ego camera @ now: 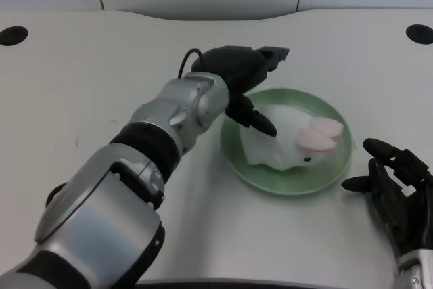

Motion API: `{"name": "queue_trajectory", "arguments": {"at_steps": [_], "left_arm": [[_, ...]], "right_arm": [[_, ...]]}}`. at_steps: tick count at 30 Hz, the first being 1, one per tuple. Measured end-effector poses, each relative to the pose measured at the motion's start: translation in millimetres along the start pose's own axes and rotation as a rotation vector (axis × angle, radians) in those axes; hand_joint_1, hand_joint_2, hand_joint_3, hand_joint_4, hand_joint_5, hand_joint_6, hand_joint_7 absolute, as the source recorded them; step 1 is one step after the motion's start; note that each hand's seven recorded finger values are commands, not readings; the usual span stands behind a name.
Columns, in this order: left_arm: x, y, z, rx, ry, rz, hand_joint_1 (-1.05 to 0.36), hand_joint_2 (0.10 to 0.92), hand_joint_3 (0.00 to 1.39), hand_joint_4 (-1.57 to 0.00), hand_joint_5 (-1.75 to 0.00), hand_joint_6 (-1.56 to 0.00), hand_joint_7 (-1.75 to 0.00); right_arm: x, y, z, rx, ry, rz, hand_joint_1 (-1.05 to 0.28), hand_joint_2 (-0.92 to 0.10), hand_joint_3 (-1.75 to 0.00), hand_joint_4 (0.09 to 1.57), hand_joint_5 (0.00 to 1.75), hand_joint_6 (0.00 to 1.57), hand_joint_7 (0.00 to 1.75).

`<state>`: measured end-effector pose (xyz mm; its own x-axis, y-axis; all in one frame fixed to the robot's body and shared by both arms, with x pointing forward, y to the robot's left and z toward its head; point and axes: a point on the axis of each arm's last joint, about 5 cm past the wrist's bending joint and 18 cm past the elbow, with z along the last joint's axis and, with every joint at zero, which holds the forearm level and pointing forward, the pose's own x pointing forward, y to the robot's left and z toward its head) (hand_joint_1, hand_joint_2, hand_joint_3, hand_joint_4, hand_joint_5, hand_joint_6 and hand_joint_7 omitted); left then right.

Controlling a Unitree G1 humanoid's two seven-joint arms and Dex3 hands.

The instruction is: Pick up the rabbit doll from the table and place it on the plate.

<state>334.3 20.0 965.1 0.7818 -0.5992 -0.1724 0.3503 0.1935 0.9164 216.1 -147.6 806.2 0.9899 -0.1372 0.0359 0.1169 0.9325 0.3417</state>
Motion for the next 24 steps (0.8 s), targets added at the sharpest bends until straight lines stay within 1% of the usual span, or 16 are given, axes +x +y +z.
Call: {"name": "queue_trajectory", "arguments": {"at_steps": [2, 4, 6, 7, 8, 9, 11, 12, 14, 16, 17, 18, 20, 21, 23, 24], "left_arm": [[-5, 3.8, -9, -0.087, -0.040, 0.042, -0.98, 0.921, 0.13, -0.01, -0.01, -0.02, -0.01], [-12, 0.6, -20, -0.200, -0.082, 0.080, -0.97, 0.921, 0.20, -0.04, -0.04, -0.03, -0.03], [-22, -6.2, -33, -0.316, -0.106, 0.090, -0.97, 0.921, 0.29, -0.06, -0.07, -0.04, -0.05], [-27, -9.3, -41, -0.363, -0.116, 0.092, -0.96, 0.921, 0.32, -0.03, -0.19, -0.03, -0.13], [-33, -11.9, -47, -0.405, -0.129, 0.095, -0.94, 0.921, 0.34, -0.01, -0.35, -0.01, -0.25], [-39, -14.5, -53, -0.444, -0.139, 0.098, -0.92, 0.921, 0.36, -0.01, -0.44, 0.00, -0.33], [-49, -16.7, -64, -0.513, -0.167, 0.119, -0.90, 0.921, 0.40, 0.00, -0.65, 0.00, -0.50], [-54, -17.0, -68, -0.532, -0.178, 0.131, -0.90, 0.921, 0.42, 0.00, -0.73, 0.00, -0.55], [-64, -15.8, -75, -0.545, -0.204, 0.167, -0.88, 0.921, 0.46, 0.00, -0.87, 0.00, -0.67], [-74, -15.5, -81, -0.562, -0.217, 0.208, -0.86, 0.921, 0.47, 0.00, -0.94, 0.00, -0.70], [-77, -15.7, -83, -0.561, -0.215, 0.213, -0.86, 0.921, 0.47, 0.00, -0.95, 0.00, -0.70], [-80, -16.2, -85, -0.564, -0.211, 0.217, -0.86, 0.921, 0.47, 0.00, -0.96, 0.00, -0.70], [-90, -18.6, -89, -0.621, -0.201, 0.271, -0.81, 0.921, 0.48, 0.00, -1.30, 0.00, -0.93], [-97, -21.5, -92, -0.668, -0.194, 0.308, -0.80, 0.921, 0.49, -0.01, -1.38, 0.00, -0.99], [-110, -28.5, -98, -0.743, -0.169, 0.359, -0.78, 0.921, 0.49, -0.05, -1.47, -0.01, -1.05], [-117, -32.4, -102, -0.779, -0.149, 0.374, -0.74, 0.921, 0.47, -0.14, -1.53, -0.02, -1.13]], "right_arm": [[0.5, -0.1, 0.2, 0.002, 0.000, 0.001, -0.40, -0.92, -0.28, 0.94, 1.06, 0.84, 0.49], [1.1, -0.1, 0.6, -0.002, 0.000, 0.000, -0.40, -0.92, -0.28, 0.93, 1.06, 0.84, 0.49], [1.8, -0.5, 1.2, -0.019, 0.003, -0.002, -0.40, -0.92, -0.29, 0.93, 1.07, 0.84, 0.49], [2.1, -0.7, 1.5, -0.029, 0.004, -0.003, -0.40, -0.92, -0.30, 0.92, 1.07, 0.84, 0.49], [2.3, -1.1, 1.8, -0.033, 0.004, -0.008, -0.39, -0.92, -0.30, 0.91, 1.07, 0.84, 0.49], [2.4, -1.7, 2.1, -0.035, 0.004, -0.014, -0.39, -0.92, -0.30, 0.91, 1.07, 0.84, 0.49], [2.8, -1.5, 2.3, -0.041, 0.004, -0.025, -0.38, -0.92, -0.30, 0.90, 1.06, 0.84, 0.49], [3.0, -1.2, 2.3, -0.044, 0.005, -0.025, -0.38, -0.92, -0.30, 0.90, 1.06, 0.84, 0.49], [3.5, 0.0, 2.3, -0.055, 0.008, -0.018, -0.39, -0.92, -0.31, 0.91, 1.07, 0.85, 0.49], [3.7, 0.6, 2.3, -0.064, 0.010, -0.013, -0.40, -0.92, -0.32, 0.92, 1.07, 0.85, 0.49], [3.8, 0.4, 2.5, -0.067, 0.010, -0.015, -0.40, -0.92, -0.32, 0.93, 1.07, 0.85, 0.49], [3.9, 0.3, 2.6, -0.069, 0.010, -0.015, -0.40, -0.92, -0.32, 0.93, 1.07, 0.85, 0.49], [4.5, 0.6, 2.9, -0.066, 0.008, -0.005, -0.40, -0.92, -0.30, 0.92, 1.07, 0.86, 0.50], [4.8, 0.6, 3.2, -0.067, 0.007, 0.003, -0.41, -0.92, -0.29, 0.91, 1.07, 0.86, 0.50], [5.0, -0.4, 3.6, -0.068, 0.005, 0.003, -0.41, -0.92, -0.29, 0.91, 1.07, 0.86, 0.50], [5.4, -0.8, 4.1, -0.068, 0.003, 0.001, -0.41, -0.92, -0.29, 0.92, 1.07, 0.86, 0.49]]}}
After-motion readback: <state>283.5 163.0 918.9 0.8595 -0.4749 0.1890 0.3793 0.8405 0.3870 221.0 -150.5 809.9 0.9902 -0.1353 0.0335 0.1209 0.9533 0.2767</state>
